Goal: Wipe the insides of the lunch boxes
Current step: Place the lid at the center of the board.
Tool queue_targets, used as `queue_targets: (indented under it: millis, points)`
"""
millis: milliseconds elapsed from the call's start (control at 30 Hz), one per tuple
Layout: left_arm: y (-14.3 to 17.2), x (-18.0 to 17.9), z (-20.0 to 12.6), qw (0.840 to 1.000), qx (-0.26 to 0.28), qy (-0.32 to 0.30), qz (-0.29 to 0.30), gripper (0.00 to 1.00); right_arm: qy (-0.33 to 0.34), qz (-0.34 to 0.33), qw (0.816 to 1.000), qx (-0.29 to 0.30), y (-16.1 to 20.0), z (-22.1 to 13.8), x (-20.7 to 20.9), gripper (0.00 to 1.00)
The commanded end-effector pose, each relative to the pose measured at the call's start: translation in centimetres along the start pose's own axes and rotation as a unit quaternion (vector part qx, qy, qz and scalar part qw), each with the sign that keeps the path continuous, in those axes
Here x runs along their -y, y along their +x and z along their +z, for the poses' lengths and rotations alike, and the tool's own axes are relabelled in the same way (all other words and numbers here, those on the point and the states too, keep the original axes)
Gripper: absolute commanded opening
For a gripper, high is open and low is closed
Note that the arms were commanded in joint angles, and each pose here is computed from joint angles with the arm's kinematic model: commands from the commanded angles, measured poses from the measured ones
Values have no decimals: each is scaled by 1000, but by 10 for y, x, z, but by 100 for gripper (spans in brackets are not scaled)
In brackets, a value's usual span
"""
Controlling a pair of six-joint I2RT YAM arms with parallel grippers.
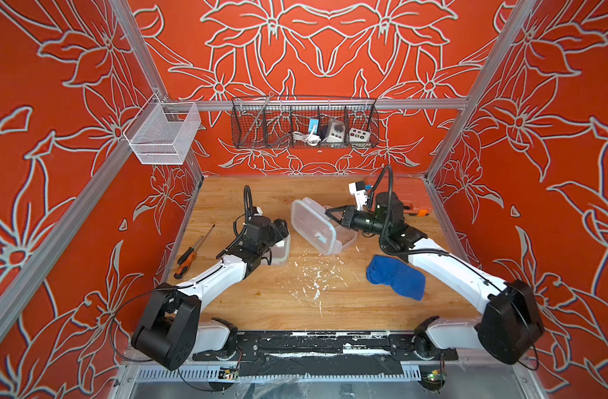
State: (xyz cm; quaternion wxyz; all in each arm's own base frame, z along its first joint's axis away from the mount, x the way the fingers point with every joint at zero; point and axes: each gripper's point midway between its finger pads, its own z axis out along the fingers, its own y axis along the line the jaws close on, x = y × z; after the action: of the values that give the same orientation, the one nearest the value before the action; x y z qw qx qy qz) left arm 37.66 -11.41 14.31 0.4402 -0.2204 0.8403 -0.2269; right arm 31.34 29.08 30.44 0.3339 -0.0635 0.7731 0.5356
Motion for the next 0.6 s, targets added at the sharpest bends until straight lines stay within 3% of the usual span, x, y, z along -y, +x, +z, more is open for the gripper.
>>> queue_targets:
  millis: [0, 133, 267, 467, 567]
  points:
    - [-8, 6, 4, 1000, 9, 9, -8, 81, 33, -81, 996, 25, -26, -32, -14, 0]
    - [-1, 10, 9, 1000, -8, 21, -12, 81, 114, -115, 986, 52, -48, -67, 13, 0]
    - [7, 17, 15, 999, -32, 39, -15, 81, 230, -152, 960, 55, -59, -103, 57, 0]
    - [15, 28, 21, 996, -56, 63, -17, 81, 411, -198, 889, 47, -68, -154, 130, 0]
    - [16, 31, 22, 996, -60, 68, -13, 82, 466, -226, 854, 54, -68, -171, 155, 0]
